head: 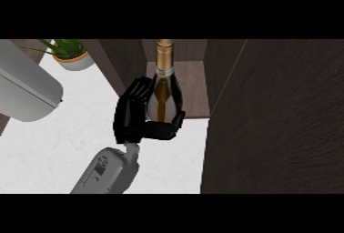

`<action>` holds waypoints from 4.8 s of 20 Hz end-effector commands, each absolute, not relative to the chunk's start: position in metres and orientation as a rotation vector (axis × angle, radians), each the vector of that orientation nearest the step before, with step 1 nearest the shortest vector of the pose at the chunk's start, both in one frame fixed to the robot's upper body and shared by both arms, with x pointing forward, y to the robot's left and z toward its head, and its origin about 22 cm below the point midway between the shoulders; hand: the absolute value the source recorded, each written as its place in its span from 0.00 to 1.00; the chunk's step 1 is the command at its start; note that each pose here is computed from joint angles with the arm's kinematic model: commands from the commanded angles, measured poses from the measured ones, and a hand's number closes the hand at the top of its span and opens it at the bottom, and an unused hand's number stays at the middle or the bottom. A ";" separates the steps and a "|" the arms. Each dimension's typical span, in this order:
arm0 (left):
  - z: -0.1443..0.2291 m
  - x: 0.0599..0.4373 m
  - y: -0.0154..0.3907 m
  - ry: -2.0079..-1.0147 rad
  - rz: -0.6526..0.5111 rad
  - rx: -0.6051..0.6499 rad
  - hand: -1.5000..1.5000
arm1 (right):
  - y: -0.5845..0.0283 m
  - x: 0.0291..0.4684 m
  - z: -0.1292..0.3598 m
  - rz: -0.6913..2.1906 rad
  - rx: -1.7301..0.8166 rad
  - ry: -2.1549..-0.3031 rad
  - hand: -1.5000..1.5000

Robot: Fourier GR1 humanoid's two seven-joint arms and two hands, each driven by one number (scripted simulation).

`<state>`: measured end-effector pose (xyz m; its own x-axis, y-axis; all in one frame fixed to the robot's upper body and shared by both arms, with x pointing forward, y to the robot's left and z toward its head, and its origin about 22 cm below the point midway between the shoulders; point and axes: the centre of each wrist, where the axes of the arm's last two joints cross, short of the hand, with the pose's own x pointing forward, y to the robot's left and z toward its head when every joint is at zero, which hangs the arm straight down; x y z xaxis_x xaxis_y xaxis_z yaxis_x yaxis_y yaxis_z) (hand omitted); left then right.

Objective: Pick up the wine, place it into the cabinet and close the cabinet

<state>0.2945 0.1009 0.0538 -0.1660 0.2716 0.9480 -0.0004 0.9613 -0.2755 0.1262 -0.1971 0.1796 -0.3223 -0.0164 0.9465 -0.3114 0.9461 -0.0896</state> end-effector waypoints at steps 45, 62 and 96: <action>0.039 0.411 0.076 -1.611 0.355 -0.058 1.00 | -0.208 0.109 0.195 0.296 0.338 -1.906 0.00; 0.051 0.441 0.115 -1.604 0.167 0.456 0.00 | -0.208 0.093 0.191 0.316 0.388 -1.913 0.00; 0.030 0.418 0.090 -1.877 0.136 0.076 0.00 | -0.210 0.080 0.194 0.282 0.349 -1.911 0.00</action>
